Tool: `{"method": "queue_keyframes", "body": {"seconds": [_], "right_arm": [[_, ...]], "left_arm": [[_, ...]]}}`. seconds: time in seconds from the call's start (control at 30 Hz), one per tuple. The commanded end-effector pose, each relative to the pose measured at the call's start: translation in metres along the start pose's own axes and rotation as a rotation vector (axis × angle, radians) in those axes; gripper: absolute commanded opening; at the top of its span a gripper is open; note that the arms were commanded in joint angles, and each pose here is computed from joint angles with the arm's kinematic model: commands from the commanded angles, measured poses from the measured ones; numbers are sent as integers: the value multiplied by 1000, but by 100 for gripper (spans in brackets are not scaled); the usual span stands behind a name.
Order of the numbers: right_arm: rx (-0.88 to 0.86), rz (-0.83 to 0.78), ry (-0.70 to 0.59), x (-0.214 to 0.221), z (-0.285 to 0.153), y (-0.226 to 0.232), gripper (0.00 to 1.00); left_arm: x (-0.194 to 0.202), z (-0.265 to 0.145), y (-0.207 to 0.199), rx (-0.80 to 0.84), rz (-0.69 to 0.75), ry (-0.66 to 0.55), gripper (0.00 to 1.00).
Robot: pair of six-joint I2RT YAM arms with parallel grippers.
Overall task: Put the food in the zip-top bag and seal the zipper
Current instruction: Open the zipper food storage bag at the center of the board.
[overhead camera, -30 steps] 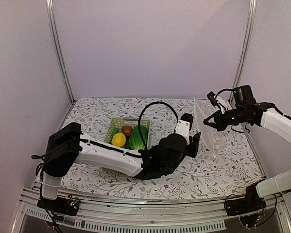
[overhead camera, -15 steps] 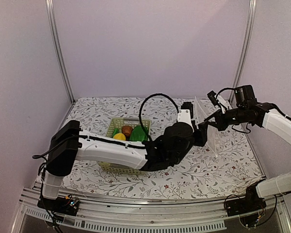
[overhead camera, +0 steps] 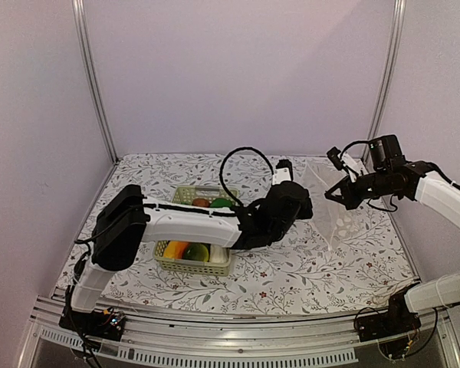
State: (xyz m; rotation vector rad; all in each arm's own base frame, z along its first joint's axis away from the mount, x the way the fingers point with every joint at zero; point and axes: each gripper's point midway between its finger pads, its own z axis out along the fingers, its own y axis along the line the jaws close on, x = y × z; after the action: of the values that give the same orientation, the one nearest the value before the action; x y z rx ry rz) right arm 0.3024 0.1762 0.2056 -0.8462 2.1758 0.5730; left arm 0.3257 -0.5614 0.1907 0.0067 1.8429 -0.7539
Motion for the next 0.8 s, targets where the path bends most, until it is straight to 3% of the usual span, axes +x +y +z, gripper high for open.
{"method": "queue_keyframes", "body": {"seconds": [0.0,0.07,0.17,0.27,0.47,0.77], "right_arm": [[170,-25,-8,-10,-16,-23,2],[291,-11,-26,-17,-26,-42,4],[332,-22,-85,-36,-40,-45,10],[204,-40,-104,-41,-33,-24,20],[-65,7,-3,-14,1,10,34],[8,-5,20,-1,7,-1,37]], "left_arm": [[3,-6,9,-14,-1,-4,0],[-5,-17,10,-21,-14,-52,0],[-13,-28,6,-3,-21,-94,0],[-15,-33,2,4,-38,-103,0],[-20,-40,2,5,-78,-124,0],[-23,-47,2,28,-113,-134,0]]}}
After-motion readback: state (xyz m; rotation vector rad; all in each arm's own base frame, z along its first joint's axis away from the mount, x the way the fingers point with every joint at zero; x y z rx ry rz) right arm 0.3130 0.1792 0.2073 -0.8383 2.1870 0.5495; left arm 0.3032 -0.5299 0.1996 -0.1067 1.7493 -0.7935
